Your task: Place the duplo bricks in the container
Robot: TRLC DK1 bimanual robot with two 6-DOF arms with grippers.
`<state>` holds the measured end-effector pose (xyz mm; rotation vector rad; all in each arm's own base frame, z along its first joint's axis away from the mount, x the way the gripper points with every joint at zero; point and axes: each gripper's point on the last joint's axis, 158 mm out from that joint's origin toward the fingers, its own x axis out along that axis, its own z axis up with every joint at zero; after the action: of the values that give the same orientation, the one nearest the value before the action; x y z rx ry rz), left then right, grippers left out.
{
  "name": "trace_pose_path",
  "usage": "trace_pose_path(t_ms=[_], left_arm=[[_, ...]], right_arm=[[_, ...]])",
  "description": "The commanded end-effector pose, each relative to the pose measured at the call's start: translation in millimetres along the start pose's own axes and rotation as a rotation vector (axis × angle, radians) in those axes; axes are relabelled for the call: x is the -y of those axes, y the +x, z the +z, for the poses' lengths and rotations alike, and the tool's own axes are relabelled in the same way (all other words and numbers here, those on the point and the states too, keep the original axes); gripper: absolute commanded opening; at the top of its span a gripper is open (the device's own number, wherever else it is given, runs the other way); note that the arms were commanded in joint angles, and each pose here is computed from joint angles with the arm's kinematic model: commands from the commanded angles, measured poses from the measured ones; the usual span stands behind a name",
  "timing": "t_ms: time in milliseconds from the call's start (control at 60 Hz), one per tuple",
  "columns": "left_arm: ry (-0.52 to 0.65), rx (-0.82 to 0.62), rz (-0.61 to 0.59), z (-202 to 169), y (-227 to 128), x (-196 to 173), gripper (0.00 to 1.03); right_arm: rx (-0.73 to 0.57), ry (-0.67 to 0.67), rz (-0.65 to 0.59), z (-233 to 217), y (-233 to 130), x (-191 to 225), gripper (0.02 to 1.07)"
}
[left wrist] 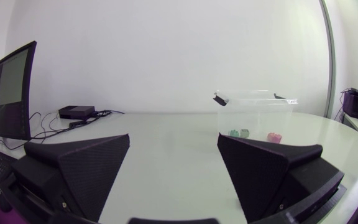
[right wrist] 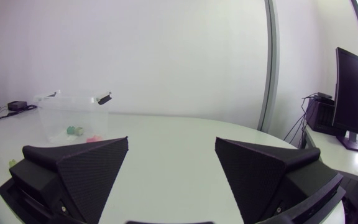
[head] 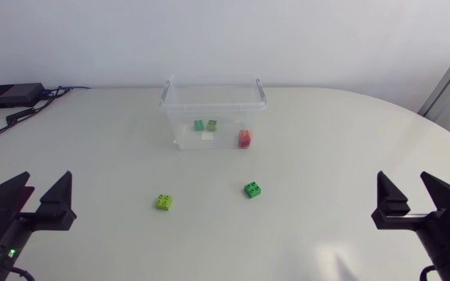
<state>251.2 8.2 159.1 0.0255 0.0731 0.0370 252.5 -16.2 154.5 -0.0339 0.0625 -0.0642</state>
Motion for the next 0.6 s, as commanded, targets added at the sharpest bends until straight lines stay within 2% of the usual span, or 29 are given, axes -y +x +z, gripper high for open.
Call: trace_pose_path(t_ms=[0,167,333,467,583], left_arm=[[-0.027,0.076,-0.003,40.9,-7.9,0.0,0.99],[-0.042,0.03,-0.009,64.8,0.1,0.7,0.99],[-0.058,-0.065,-0.022,78.7,20.7,5.0,0.99],[-0.112,-0.262,-0.051,61.1,44.0,18.7,0.99],[-0.146,-0.498,-0.06,27.1,61.9,32.5,0.99]], right_arm=[[0.029,-0.033,0.037,17.3,-3.6,-8.4,1.03],[0.034,-0.052,0.052,37.0,-2.5,-11.5,1.03],[-0.06,-0.056,0.073,50.2,14.1,-16.0,1.03],[-0.163,-0.05,0.087,58.2,35.1,-19.6,1.03],[-0.234,-0.022,0.102,62.3,49.0,-25.4,1.03]])
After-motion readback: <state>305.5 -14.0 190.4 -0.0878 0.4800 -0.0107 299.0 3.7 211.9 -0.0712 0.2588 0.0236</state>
